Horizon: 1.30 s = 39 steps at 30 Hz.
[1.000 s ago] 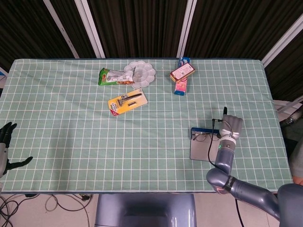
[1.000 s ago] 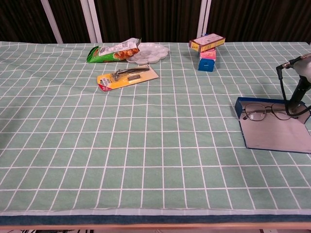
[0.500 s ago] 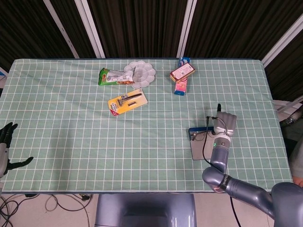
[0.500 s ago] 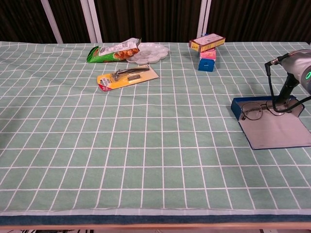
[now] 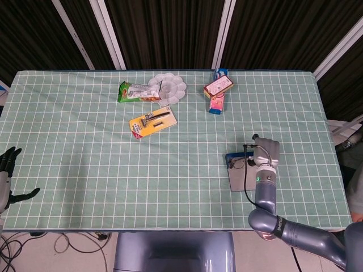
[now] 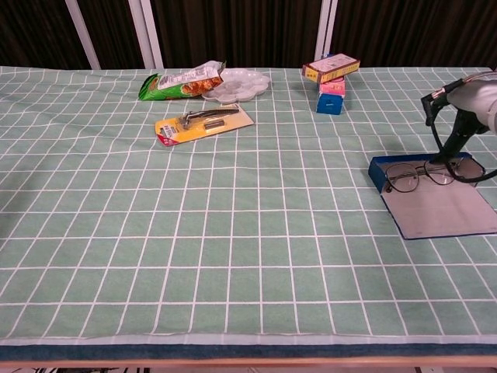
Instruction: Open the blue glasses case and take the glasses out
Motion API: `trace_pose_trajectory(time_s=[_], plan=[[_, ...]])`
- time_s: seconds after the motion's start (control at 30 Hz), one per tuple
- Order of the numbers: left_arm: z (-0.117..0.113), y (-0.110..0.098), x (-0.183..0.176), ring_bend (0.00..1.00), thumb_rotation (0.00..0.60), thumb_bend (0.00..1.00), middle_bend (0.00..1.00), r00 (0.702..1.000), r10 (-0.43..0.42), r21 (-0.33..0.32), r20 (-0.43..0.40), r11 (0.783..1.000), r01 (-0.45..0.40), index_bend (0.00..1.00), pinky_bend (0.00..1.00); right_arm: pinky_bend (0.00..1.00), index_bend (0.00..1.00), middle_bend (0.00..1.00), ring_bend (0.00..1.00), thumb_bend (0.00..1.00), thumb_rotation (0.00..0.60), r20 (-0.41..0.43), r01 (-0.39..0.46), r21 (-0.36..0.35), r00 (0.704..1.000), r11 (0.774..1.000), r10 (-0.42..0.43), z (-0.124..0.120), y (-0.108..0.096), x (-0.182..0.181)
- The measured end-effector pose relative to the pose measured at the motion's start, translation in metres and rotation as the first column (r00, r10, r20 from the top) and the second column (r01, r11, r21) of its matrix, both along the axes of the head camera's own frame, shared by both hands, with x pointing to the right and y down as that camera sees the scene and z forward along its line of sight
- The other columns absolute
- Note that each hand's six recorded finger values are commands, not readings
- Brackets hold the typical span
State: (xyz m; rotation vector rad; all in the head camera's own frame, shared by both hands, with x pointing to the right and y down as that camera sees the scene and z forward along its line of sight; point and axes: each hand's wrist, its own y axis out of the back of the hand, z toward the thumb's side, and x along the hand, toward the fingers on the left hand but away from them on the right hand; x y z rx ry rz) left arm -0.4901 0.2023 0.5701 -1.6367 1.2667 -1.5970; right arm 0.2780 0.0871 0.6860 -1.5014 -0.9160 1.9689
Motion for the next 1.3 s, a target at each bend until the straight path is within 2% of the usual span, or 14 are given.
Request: trace_pose_trajectory(time_s=[0.2, 0.53, 0.83, 1.3], plan=[[0.000, 0.000, -0.001, 0.00, 0.600, 0.02, 0.00, 1.000, 0.007, 0.026, 0.015, 1.000, -0.008, 0.00, 0.00, 1.00, 0.41, 0.99, 1.00, 0.31, 0.600, 0.078, 0.020, -0.020, 0.997, 1.000, -0.018, -0.008, -0.005, 0.004], [0.000, -0.004, -0.006, 0.00, 0.600, 0.02, 0.00, 0.998, 0.034, 0.073, 0.049, 0.997, -0.037, 0.00, 0.00, 1.00, 0.41, 0.99, 1.00, 0.32, 0.600, 0.175, 0.063, -0.072, 0.983, 0.995, -0.049, -0.008, -0.011, -0.001], [0.002, -0.006, -0.007, 0.00, 0.600, 0.02, 0.00, 0.996, 0.049, 0.101, 0.077, 0.993, -0.056, 0.00, 0.00, 1.00, 0.42, 0.99, 1.00, 0.39, 0.600, 0.205, 0.067, -0.083, 0.978, 0.994, -0.048, -0.003, -0.018, -0.003], [0.004, -0.005, -0.007, 0.00, 0.600, 0.02, 0.00, 0.995, 0.050, 0.097, 0.088, 0.994, -0.058, 0.00, 0.00, 1.00, 0.46, 0.99, 1.00, 0.39, 0.600, 0.175, 0.044, -0.123, 0.984, 0.992, -0.022, 0.010, -0.015, 0.007]])
